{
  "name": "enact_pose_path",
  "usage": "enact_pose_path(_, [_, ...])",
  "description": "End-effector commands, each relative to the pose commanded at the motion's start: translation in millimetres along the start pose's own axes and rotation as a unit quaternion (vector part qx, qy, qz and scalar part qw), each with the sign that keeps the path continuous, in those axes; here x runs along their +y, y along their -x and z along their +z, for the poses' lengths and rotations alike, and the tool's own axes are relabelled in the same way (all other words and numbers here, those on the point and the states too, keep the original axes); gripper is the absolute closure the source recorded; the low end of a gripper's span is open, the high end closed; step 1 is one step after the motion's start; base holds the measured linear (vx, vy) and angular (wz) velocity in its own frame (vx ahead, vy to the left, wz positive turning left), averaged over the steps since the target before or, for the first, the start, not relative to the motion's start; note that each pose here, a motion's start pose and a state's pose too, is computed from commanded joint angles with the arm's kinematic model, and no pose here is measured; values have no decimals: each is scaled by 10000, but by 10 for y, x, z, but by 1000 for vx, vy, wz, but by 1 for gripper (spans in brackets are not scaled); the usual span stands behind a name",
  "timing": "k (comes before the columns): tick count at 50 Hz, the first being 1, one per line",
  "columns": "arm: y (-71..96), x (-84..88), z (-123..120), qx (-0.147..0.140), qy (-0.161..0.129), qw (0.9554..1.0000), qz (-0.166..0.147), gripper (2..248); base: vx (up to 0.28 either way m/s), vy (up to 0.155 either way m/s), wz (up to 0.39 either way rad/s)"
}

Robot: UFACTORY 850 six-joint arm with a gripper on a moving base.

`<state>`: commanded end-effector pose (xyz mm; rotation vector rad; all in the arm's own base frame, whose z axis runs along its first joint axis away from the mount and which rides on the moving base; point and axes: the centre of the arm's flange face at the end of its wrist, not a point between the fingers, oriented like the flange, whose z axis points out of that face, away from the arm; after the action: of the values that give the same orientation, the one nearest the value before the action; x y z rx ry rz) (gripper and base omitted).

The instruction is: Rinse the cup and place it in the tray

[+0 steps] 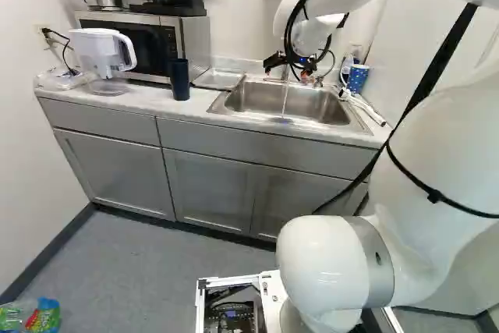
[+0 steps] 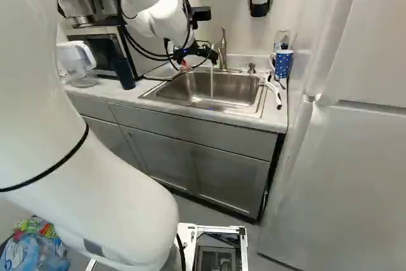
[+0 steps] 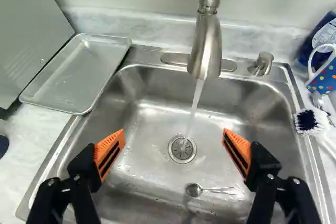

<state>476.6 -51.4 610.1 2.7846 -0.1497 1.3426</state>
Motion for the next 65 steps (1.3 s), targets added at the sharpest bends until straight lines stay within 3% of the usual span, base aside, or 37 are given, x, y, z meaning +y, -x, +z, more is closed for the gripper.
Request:
enact_pose_path(30, [3, -32, -4, 0, -26, 10000, -21, 3, 0, 0, 0])
enact_pose_path(65, [43, -535, -53, 3, -441, 9984, -350, 3, 0, 0, 0])
